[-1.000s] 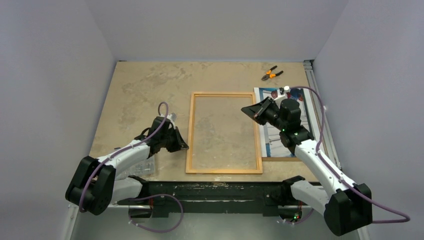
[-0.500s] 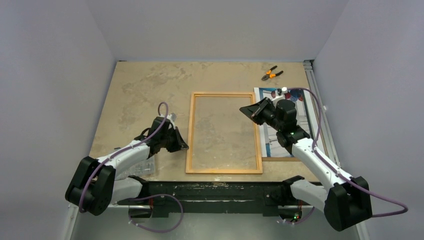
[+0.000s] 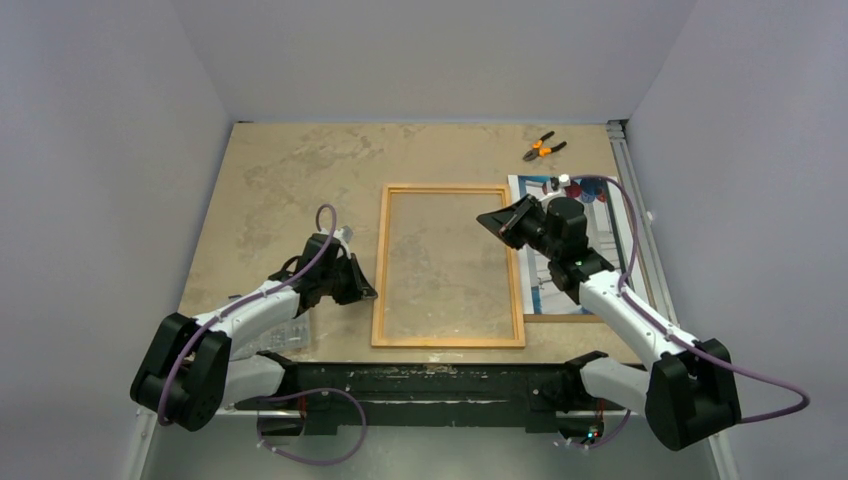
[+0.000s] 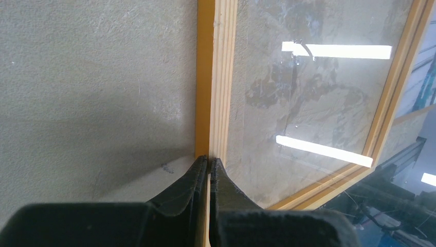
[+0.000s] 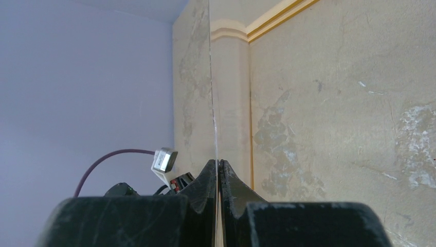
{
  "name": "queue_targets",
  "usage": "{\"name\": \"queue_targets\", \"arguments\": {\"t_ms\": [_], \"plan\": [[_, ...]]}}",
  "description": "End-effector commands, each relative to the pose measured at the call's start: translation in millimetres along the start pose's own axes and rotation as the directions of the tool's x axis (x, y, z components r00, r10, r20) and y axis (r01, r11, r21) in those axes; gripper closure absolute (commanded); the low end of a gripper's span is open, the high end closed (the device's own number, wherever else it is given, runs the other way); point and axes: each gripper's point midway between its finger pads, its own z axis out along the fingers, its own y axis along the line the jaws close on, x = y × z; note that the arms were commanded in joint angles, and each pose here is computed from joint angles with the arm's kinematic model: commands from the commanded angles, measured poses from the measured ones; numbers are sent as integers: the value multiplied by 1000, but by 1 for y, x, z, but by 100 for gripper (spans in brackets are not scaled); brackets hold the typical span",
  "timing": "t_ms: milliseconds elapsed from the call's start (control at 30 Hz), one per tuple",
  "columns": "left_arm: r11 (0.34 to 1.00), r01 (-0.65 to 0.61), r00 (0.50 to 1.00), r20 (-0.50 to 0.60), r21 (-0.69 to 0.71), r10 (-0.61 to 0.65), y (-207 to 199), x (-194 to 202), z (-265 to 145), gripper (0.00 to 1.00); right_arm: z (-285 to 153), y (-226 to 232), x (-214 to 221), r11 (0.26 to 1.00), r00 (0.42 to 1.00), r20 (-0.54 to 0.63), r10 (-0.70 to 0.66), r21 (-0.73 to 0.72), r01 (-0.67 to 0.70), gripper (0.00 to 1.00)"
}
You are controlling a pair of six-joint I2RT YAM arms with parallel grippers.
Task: Put the photo into the frame
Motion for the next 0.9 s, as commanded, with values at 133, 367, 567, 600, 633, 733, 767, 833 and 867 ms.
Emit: {"name": "queue_targets", "arguments": {"t_ms": [133,367,567,600,633,733,767,833,867], "plan": [[996,-4,1000,-28,-92,1,27,13,4,100,-1,34,-17,994,998,57,-14,-103,19,100],[996,-4,1000,-29,-91,1,27,13,4,100,-4,48,-19,991,998,55,-13,-134,21,100],[996,-5,999,-32,-88,2,26,13,4,100,-3,51,-20,990,999,53,-15,-137,22,100],[996,-5,999,-33,-87,2,26,14,4,100,-4,52,-20,990,998,53,-14,-139,21,100],[996,-6,999,-36,-86,2,26,14,4,100,-4,53,-21,990,998,55,-14,-141,21,100],[996,-7,999,-34,-84,4,25,13,4,100,-4,56,-22,989,998,57,-15,-143,23,100],[996,-7,999,-35,-85,4,25,14,4,100,-4,55,-22,990,998,58,-16,-141,24,100],[996,-7,999,-35,-85,4,26,14,4,100,-3,53,-23,991,998,62,-19,-130,27,100],[996,-6,999,-36,-85,3,26,14,5,100,-2,51,-23,992,998,63,-20,-124,27,100]]}}
